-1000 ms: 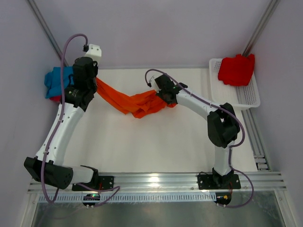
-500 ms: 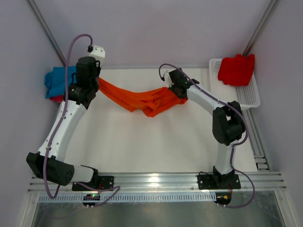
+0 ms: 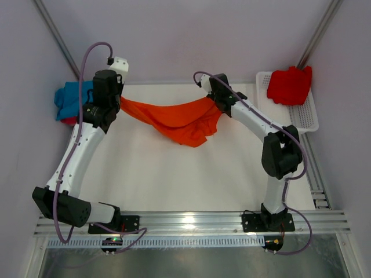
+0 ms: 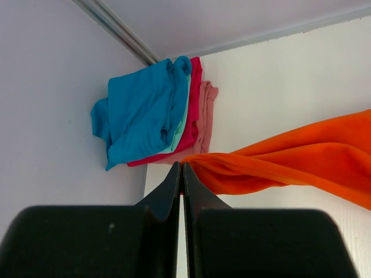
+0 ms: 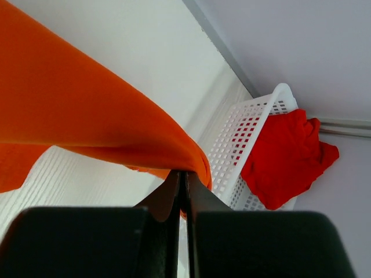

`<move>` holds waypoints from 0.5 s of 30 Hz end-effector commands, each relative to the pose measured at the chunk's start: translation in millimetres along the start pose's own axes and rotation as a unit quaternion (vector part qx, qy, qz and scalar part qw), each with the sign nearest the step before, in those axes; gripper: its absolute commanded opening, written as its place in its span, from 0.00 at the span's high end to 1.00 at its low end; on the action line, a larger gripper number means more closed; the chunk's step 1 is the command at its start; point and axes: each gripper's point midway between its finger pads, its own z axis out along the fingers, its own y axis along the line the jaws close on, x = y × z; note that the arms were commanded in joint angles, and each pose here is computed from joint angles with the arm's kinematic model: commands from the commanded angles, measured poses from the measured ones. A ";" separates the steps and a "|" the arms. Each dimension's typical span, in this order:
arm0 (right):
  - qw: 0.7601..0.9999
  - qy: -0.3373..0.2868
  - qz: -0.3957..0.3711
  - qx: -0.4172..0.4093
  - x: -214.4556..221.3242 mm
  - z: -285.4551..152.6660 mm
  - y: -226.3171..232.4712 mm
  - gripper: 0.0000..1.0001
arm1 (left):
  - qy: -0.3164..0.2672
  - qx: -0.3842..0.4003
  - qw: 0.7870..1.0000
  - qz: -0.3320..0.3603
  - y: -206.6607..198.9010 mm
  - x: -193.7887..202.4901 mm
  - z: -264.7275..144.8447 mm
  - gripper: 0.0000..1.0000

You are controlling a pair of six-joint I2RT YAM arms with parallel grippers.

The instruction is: Fold and stack the t-shirts

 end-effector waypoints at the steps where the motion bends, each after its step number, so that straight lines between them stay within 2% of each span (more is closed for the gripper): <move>1: 0.998 0.018 -0.024 0.059 3.2 28.4 -6.8 0.97 | -0.021 0.006 1.000 -0.022 5.7 -14.6 -7.4 1.00; 2: 0.996 0.030 -0.024 0.078 5.2 35.3 -9.4 0.97 | -0.020 0.005 1.000 -0.020 6.3 -14.1 -7.4 1.00; 4: 0.996 0.012 -0.005 0.087 -12.1 28.6 -23.5 0.97 | -0.018 -0.002 1.000 -0.016 9.2 -13.4 -7.8 1.00; 8: 0.995 -0.038 0.033 0.089 -43.4 -13.4 -59.9 0.97 | -0.021 -0.031 0.999 -0.003 21.5 -14.1 -10.1 1.00; 11: 0.987 -0.078 0.060 0.123 -68.5 -62.9 -109.6 0.97 | -0.028 -0.063 0.998 -0.002 35.0 -21.0 -11.4 1.00; 15: 0.970 -0.143 0.103 0.169 -90.4 -140.9 -170.1 0.97 | -0.061 -0.059 0.996 -0.031 44.4 -45.5 -23.7 1.00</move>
